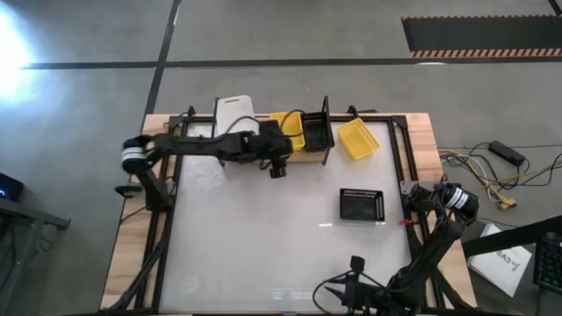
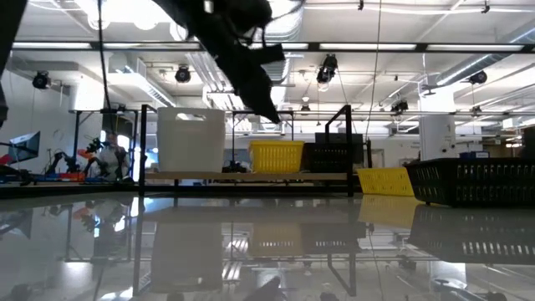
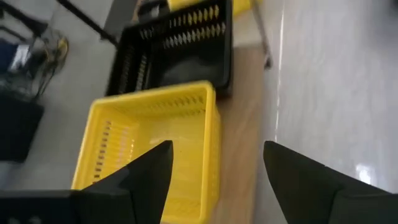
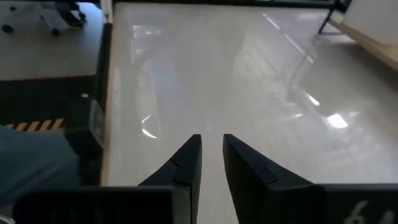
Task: Stack baskets on shelf by color
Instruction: Adjust the stacked yellow bins on the shelf, then adjust the stacked black bins on the shelf
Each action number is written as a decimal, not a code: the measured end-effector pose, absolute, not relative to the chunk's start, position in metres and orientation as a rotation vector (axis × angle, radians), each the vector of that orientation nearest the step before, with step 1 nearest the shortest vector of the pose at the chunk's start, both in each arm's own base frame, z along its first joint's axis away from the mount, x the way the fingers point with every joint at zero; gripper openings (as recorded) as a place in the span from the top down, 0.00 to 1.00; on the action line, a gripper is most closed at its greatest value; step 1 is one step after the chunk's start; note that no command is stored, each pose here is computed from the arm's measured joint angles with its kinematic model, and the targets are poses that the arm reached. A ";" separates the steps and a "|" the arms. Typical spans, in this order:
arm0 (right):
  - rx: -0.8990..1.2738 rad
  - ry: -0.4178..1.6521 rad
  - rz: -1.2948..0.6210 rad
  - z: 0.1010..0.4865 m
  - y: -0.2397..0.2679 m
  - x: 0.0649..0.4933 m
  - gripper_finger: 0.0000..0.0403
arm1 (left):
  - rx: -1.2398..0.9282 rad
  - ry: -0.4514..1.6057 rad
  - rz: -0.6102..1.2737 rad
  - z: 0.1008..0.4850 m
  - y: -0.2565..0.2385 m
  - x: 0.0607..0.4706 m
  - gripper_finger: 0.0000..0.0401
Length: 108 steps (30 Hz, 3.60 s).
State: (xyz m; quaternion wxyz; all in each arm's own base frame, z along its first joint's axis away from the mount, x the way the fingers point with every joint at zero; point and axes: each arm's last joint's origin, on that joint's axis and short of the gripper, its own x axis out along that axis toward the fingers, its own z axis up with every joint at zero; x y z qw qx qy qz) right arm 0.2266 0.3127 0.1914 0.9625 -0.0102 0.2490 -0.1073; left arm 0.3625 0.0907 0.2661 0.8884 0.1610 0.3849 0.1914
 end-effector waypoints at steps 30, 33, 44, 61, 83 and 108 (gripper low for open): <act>-0.043 0.492 -0.187 0.202 0.320 0.227 0.85 | 0.245 0.973 0.386 0.223 0.126 0.377 0.96; -0.043 0.492 -0.184 0.202 0.320 0.226 0.85 | 0.242 1.011 0.374 0.224 0.124 0.373 0.98; -0.044 0.491 -0.183 0.201 0.321 0.226 0.85 | 0.243 1.047 0.380 0.243 0.121 0.356 0.98; -0.040 0.492 -0.184 0.201 0.320 0.226 0.85 | 0.262 1.052 0.377 0.266 0.120 0.345 0.64; -0.036 0.499 -0.142 0.207 0.329 0.220 0.85 | 0.242 0.683 0.308 0.239 0.109 0.426 0.62; -0.019 0.496 -0.145 0.208 0.329 0.220 0.85 | 0.276 0.849 0.342 0.216 0.114 0.436 0.76</act>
